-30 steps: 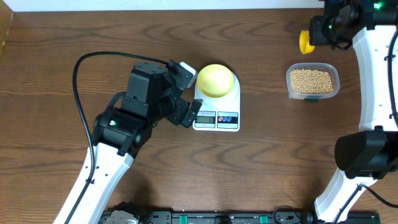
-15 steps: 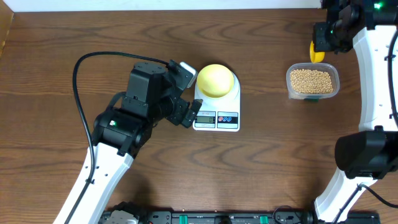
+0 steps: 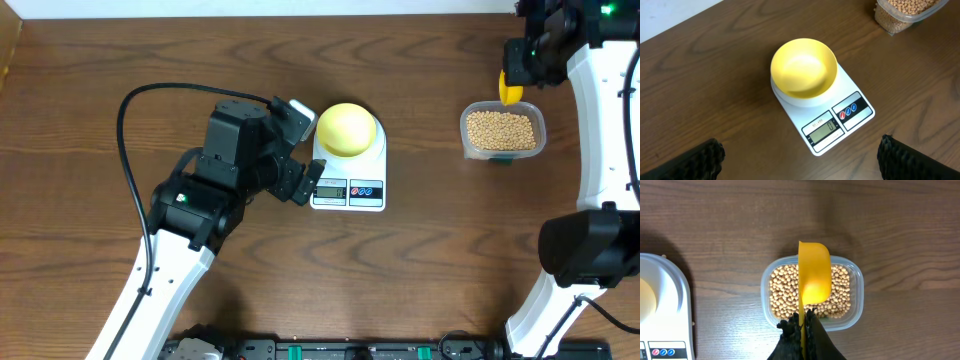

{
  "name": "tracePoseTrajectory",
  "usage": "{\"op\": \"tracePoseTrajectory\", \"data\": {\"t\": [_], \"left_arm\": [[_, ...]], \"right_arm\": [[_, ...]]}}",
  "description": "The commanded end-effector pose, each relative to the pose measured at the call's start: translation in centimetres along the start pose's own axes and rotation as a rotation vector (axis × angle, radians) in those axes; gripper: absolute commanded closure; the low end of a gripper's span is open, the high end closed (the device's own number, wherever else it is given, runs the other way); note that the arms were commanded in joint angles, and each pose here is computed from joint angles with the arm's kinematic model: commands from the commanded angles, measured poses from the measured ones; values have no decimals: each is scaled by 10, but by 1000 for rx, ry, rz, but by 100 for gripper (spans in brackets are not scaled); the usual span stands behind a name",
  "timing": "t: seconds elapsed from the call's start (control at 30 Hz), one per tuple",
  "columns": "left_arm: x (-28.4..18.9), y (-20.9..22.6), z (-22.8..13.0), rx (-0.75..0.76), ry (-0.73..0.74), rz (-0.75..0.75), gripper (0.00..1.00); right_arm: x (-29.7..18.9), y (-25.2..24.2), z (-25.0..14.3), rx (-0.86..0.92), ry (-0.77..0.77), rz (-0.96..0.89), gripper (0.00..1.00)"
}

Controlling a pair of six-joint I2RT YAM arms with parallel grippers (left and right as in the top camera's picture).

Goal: Scoop item into bowl and weigh 50g on scale
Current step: 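Lower the yellow scoop into the soybeans with the right gripper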

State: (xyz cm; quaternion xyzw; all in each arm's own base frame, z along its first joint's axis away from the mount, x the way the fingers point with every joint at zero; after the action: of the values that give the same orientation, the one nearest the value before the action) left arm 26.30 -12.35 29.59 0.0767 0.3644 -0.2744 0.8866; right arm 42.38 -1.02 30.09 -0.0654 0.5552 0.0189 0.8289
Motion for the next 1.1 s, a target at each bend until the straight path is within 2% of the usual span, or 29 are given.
{"op": "tracePoseTrajectory", "data": {"t": [0.0, 0.23, 0.57, 0.77, 1.07], "left_arm": [[2, 0, -2, 3, 7, -12, 0], [2, 0, -2, 3, 7, -12, 0], [2, 0, -2, 4, 7, -12, 0], [2, 0, -2, 4, 8, -12, 0], [2, 0, -2, 3, 7, -12, 0]], "right_arm": [[3, -2, -3, 2, 15, -11, 99], [7, -1, -6, 1, 34, -8, 99], [35, 2, -26, -3, 142, 3, 99], [50, -3, -38, -13, 204, -64, 99], [73, -5, -39, -14, 180, -101, 99]]}}
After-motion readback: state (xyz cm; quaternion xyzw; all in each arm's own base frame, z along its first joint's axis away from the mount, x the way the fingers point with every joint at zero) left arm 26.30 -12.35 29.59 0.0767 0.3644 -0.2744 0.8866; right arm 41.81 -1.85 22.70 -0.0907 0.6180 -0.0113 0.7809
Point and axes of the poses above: each gripper's point midway between its finger pads, its own x axis out along the fingers, its own y axis along the line the jaws close on, z = x × y, the point moved 8 cm from there along -x, back along the fingers, and after that the axes turned 6 degrees about -x, right-handed, at the moved point
